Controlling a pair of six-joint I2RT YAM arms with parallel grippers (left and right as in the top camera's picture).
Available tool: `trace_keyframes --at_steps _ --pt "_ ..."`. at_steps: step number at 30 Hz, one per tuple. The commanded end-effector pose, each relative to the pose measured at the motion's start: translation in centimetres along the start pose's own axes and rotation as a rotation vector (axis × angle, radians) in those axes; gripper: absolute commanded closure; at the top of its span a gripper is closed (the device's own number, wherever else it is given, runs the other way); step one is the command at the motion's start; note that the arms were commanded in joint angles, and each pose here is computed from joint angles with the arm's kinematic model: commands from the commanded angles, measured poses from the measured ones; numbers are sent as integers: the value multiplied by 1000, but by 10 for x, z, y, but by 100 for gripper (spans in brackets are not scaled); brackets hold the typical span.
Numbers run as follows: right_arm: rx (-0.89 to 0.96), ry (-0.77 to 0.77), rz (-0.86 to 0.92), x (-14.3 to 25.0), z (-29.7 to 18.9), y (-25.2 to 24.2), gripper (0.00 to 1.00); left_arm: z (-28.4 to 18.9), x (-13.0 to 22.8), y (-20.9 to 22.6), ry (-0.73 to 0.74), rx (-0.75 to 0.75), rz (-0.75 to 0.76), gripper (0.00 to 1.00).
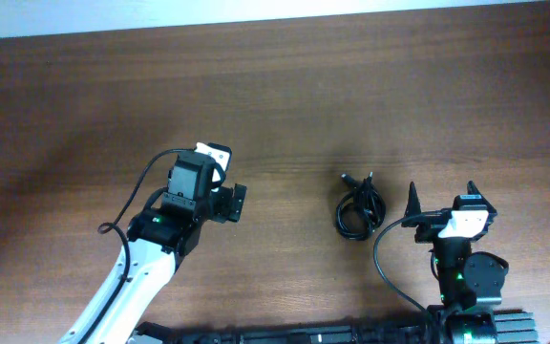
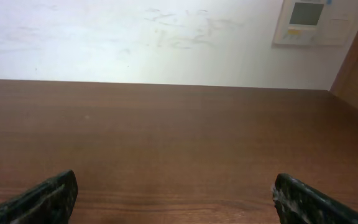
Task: Untangle cables
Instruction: 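Move the right gripper down onto the black cable bundle and grasp it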
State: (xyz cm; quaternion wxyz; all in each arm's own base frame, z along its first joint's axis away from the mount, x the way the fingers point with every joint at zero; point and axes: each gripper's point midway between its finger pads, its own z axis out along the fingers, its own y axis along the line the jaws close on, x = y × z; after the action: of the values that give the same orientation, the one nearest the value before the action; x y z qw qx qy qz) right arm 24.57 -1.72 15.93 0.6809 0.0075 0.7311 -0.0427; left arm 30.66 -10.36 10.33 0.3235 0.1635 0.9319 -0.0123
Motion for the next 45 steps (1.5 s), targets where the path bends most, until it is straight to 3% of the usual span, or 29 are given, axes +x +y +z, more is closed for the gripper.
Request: trace_keyframes --at_steps 1,3,9,16,22,41,45 --pt "-173 -83 9 -19 -3 30 1 -3 -10 -3 -22 16 -9 1" --pt "-299 -192 -6 -44 -12 50 1 -3 -10 -3 -21 16 -9 1" --pt "-269 -166 98 -66 -15 42 1 -3 -10 -3 -22 16 -9 1" --pt "-422 209 159 -85 29 68 1 -3 -10 -3 -22 16 -9 1" --pt "-497 494 236 -41 72 84 1 -3 -10 -3 -21 15 -9 1" --pt "-479 508 286 -46 76 83 1 -3 -14 -3 -40 16 -11 1" --pt "-283 631 255 -44 71 52 1 -3 -15 -3 -40 16 -11 1"
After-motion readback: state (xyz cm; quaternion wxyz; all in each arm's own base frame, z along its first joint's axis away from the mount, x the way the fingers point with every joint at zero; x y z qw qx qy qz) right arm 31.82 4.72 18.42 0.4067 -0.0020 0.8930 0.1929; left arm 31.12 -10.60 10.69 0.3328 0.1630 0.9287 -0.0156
